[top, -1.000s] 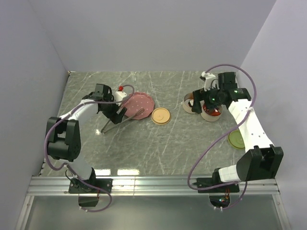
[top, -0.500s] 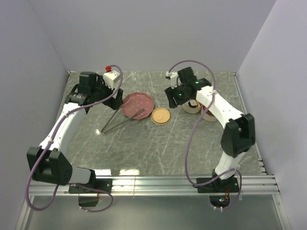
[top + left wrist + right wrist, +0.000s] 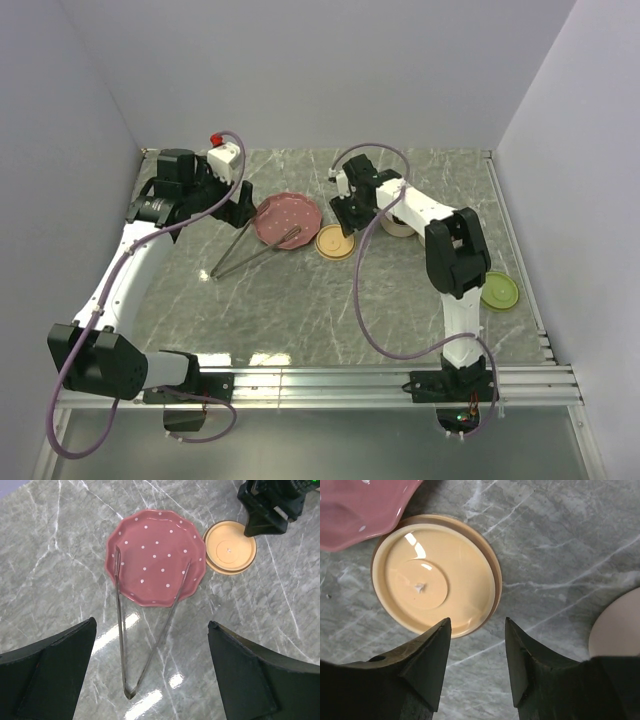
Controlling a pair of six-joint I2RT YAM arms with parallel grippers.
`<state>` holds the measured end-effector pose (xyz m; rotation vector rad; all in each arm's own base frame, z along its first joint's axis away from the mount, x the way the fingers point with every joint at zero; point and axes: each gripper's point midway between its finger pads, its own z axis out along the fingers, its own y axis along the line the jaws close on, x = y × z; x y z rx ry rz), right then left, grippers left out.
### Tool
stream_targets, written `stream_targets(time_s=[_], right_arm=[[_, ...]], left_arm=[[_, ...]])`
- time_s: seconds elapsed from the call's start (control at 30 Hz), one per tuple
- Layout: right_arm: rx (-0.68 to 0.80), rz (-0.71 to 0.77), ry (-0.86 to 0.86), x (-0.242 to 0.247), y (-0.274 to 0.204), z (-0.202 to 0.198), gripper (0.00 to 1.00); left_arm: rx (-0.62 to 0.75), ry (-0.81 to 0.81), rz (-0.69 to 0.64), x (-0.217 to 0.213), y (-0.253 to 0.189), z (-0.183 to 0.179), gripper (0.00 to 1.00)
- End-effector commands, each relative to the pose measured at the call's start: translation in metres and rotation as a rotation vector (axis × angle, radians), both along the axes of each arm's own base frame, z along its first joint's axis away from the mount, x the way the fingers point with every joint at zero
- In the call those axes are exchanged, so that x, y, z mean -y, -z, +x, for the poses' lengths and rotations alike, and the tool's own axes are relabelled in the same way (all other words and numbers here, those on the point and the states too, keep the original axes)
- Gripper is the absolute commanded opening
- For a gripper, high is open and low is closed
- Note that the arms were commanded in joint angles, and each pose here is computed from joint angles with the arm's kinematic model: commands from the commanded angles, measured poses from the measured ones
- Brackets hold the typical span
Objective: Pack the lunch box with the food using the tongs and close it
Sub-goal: Pick up the lid of the lunch box with the right arm
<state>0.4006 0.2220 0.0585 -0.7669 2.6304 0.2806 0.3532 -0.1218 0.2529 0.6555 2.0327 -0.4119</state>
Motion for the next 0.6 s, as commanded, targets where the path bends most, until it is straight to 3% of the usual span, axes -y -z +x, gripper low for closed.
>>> stream_targets(time_s=[0.0, 0.47, 0.57], right_arm=[[0.066, -0.004, 0.009, -0.009, -0.005, 0.019, 0.54], [0.007, -0.068, 0.027, 0.0, 0.039, 0.015, 0.34], [-0.006, -0.062, 0.025, 0.0, 0.042, 0.013, 0.2]], left_arm=[[0.032, -0.024, -0.042, 0.001, -0.016, -0.004, 0.99], [0.052, -0.042, -0.089, 0.005, -0.029, -0.001, 0.99], [0.064, -0.053, -0.093, 0.004, -0.032, 0.001, 0.99]])
